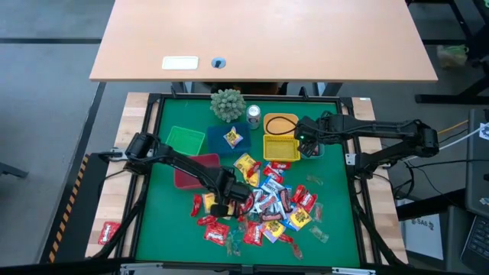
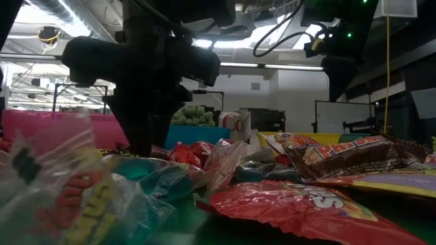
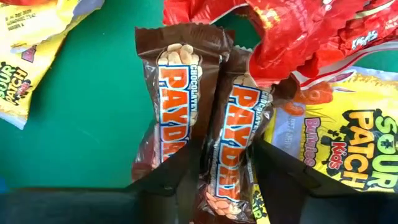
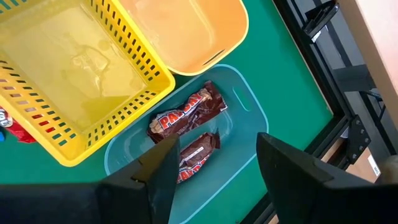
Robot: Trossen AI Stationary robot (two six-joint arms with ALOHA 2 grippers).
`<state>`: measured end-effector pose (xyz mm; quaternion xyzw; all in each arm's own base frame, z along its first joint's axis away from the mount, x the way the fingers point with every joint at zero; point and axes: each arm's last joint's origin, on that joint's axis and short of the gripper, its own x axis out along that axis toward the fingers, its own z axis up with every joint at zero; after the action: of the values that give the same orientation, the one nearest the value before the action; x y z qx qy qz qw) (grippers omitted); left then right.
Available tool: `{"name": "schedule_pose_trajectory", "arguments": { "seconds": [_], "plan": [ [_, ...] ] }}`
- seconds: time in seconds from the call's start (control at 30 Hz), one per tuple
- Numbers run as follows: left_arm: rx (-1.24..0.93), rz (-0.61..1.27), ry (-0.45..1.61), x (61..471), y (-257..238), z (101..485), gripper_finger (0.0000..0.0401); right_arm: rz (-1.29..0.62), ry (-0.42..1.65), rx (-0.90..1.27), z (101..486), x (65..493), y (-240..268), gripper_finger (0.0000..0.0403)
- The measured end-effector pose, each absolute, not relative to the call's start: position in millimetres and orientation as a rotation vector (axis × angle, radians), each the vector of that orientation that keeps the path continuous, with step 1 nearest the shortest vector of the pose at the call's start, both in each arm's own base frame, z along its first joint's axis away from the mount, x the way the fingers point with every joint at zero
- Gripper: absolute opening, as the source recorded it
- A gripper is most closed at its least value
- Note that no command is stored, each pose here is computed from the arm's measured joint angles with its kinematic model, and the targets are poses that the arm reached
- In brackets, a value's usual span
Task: Sort candy
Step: Put the brown candy into the green bin
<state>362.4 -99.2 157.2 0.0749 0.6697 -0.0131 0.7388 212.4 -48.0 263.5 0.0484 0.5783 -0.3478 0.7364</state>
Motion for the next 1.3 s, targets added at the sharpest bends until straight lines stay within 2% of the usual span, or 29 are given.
{"name": "schedule_pose_trajectory", "arguments": {
  "seconds": [0.3, 0.47, 0.83, 1.1, 1.3],
  "plan": [
    [0.143, -0.05, 1.472, 362.5, -100.0, 157.2, 0.0046, -0.764, 1.27, 0.106, 263.5, 212.4, -48.0, 0.0211],
    [0.127, -0.066, 1.469, 362.6, -100.6, 158.4, 0.0017, -0.764, 1.27, 0.106, 263.5, 212.4, -48.0, 0.0211],
    [0.108, -0.075, 1.382, 368.8, -102.1, 189.8, 0.0013, -0.694, 1.275, 0.172, 262.6, 214.3, -45.9, 0.0211],
    [0.154, -0.023, 1.281, 384.4, -96.1, 223.1, 0.0013, -0.499, 1.25, 0.282, 262.7, 222.0, -41.5, 0.0211],
    [0.319, 0.069, 1.214, 391.9, -85.4, 238.3, 0.0013, -0.291, 1.176, 0.353, 265.4, 232.2, -37.7, 0.0211]
  ]
}}
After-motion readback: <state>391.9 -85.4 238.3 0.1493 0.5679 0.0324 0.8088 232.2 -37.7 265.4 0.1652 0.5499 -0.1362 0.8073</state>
